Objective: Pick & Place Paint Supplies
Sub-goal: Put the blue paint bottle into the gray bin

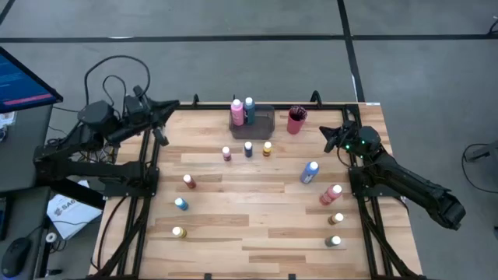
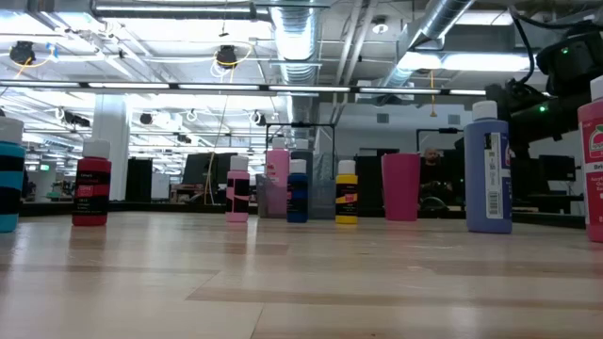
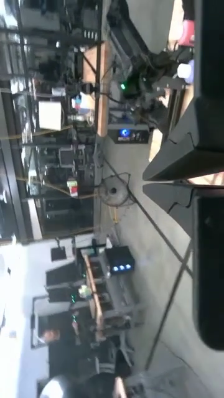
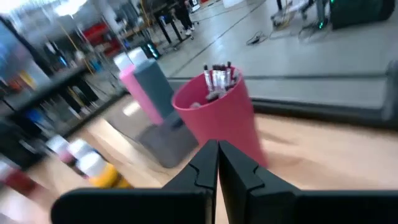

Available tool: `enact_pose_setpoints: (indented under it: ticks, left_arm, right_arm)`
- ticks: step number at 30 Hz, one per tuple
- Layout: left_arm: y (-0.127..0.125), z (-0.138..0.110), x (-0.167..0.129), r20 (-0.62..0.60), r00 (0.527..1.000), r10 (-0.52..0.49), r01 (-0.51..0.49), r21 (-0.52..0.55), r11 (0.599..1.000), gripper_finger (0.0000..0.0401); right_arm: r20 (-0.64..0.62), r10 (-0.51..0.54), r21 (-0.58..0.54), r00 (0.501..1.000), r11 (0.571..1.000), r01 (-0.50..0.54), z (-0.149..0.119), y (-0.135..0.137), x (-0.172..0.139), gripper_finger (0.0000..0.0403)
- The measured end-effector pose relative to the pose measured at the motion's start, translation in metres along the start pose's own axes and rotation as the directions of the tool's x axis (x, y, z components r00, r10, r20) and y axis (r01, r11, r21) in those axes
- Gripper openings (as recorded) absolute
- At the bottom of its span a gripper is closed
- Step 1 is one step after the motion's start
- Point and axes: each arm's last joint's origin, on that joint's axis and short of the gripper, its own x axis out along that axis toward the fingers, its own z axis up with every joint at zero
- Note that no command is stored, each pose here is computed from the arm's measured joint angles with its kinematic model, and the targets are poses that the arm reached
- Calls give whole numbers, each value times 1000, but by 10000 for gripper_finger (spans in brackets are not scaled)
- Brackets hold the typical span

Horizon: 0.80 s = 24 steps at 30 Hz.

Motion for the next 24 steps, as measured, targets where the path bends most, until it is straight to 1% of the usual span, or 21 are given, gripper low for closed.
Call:
enact_pose_setpoints:
  ticks: [2,4,6,10,11,12,13,14,15,16,17,18,19,20,21,22,23,24]
  left_arm:
    - [1,-14,-6,-12,1000,17,-18,-33,999,4]
    - [2,-27,-11,-15,1000,20,-21,-71,997,2]
    - [2,-41,-15,-23,1000,19,-21,-102,995,1]
    - [2,-66,-21,-44,998,39,-45,-155,987,1]
    - [2,-71,-23,-49,998,40,-48,-163,986,1]
    - [2,-77,-24,-53,998,40,-49,-170,984,1]
    - [1,-82,-25,-55,998,40,-50,-180,982,1]
    - [1,-86,-26,-52,998,41,-50,-187,981,1]
    - [2,-91,-28,-49,998,41,-50,-192,980,1]
    - [2,-96,-30,-49,998,41,-50,-194,980,1]
    - [2,-101,-32,-45,998,45,-53,-199,979,1]
    - [2,-104,-34,-35,998,55,-62,-214,975,1]
    - [3,-108,-36,-25,998,65,-69,-223,972,1]
    - [4,-111,-38,-16,998,69,-70,-229,971,1]
    - [4,-114,-40,-6,997,71,-70,-235,970,1]
    - [5,-116,-42,4,997,72,-69,-242,968,1]
    - [5,-118,-44,13,997,73,-68,-247,967,1]
    - [6,-120,-46,19,997,74,-67,-250,966,1]
  right_arm:
    - [2,14,109,1000,994,-14,0,2,0,8]
    - [0,18,206,1000,978,-18,0,2,0,8]
    - [1,18,301,1000,953,-17,1,3,0,8]
    - [6,21,433,1000,901,-21,1,3,0,8]
    - [22,35,478,999,878,-41,3,4,0,8]
    - [55,69,517,996,852,-88,7,6,0,8]
    - [115,118,531,986,832,-161,13,10,-1,8]
    - [191,180,527,965,811,-255,21,15,-3,8]
    - [277,241,508,930,785,-355,30,20,-7,8]
    - [374,296,469,879,757,-454,40,25,-12,8]
    - [461,345,414,818,732,-541,49,30,-17,8]
    - [530,387,344,754,715,-609,58,35,-24,8]
    - [576,437,259,691,704,-661,68,41,-30,9]
    - [589,483,184,648,701,-689,77,47,-35,10]
    - [578,524,124,625,701,-702,88,54,-39,13]
    - [554,555,83,620,705,-705,98,61,-41,19]
    - [527,571,62,630,714,-698,108,67,-43,27]
    - [487,577,53,656,730,-682,120,75,-44,37]
